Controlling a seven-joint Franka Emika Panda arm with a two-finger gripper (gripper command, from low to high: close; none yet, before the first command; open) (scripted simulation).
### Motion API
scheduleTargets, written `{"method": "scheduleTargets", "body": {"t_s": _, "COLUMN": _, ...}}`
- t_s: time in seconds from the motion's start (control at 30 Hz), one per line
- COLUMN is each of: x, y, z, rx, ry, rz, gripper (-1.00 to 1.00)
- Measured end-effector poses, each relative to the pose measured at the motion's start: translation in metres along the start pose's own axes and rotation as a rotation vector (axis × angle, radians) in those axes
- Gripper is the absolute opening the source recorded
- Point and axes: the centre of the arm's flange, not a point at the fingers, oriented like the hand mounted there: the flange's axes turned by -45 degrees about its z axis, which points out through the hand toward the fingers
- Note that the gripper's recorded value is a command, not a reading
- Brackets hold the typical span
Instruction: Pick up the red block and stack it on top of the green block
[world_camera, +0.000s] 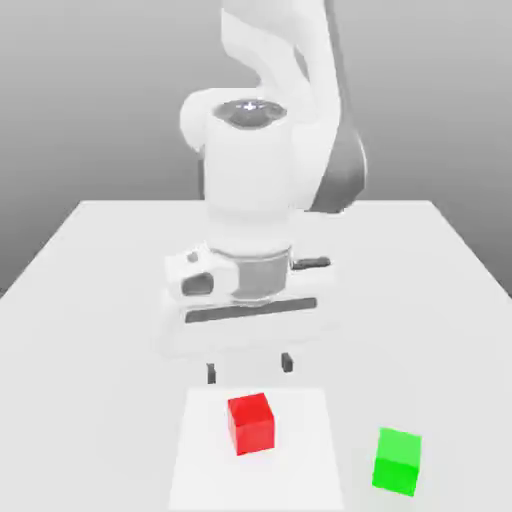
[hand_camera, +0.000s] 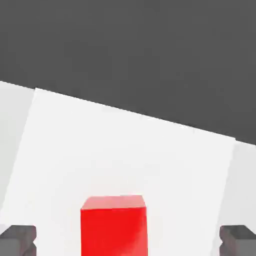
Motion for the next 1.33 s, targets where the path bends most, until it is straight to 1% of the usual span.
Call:
{"method": "scheduleTargets", "body": {"t_s": 0.17, "x": -0.004, "y": -0.001, "z": 0.054, "rx": 0.003, "ry": -0.01, "rz": -0.003, "gripper": 0.0}}
{"method": "scheduleTargets", "body": {"t_s": 0.2, "x": -0.004, "y": -0.001, "z": 0.059, "rx": 0.003, "ry": -0.01, "rz": -0.004, "gripper": -1.0}}
{"method": "scheduleTargets", "body": {"t_s": 0.43, "x": -0.004, "y": -0.001, "z": 0.058, "rx": 0.003, "ry": -0.011, "rz": -0.003, "gripper": -1.0}}
{"method": "scheduleTargets", "body": {"t_s": 0.63, "x": -0.003, "y": -0.001, "z": 0.004, "rx": 0.004, "ry": -0.011, "rz": -0.004, "gripper": -1.0}}
{"method": "scheduleTargets", "body": {"t_s": 1.03, "x": 0.081, "y": -0.146, "z": -0.037, "rx": 0.003, "ry": -0.011, "rz": 0.075, "gripper": -1.0}}
{"method": "scheduleTargets", "body": {"t_s": 1.1, "x": 0.088, "y": -0.158, "z": -0.028, "rx": 0.003, "ry": -0.01, "rz": 0.093, "gripper": -1.0}}
{"method": "scheduleTargets", "body": {"t_s": 1.2, "x": 0.089, "y": -0.16, "z": 0.006, "rx": 0.003, "ry": -0.009, "rz": 0.1, "gripper": -1.0}}
{"method": "scheduleTargets", "body": {"t_s": 1.23, "x": 0.089, "y": -0.161, "z": 0.017, "rx": 0.003, "ry": -0.01, "rz": 0.1, "gripper": 1.0}}
{"method": "scheduleTargets", "body": {"t_s": 1.33, "x": 0.089, "y": -0.161, "z": 0.017, "rx": 0.003, "ry": -0.01, "rz": 0.1, "gripper": 1.0}}
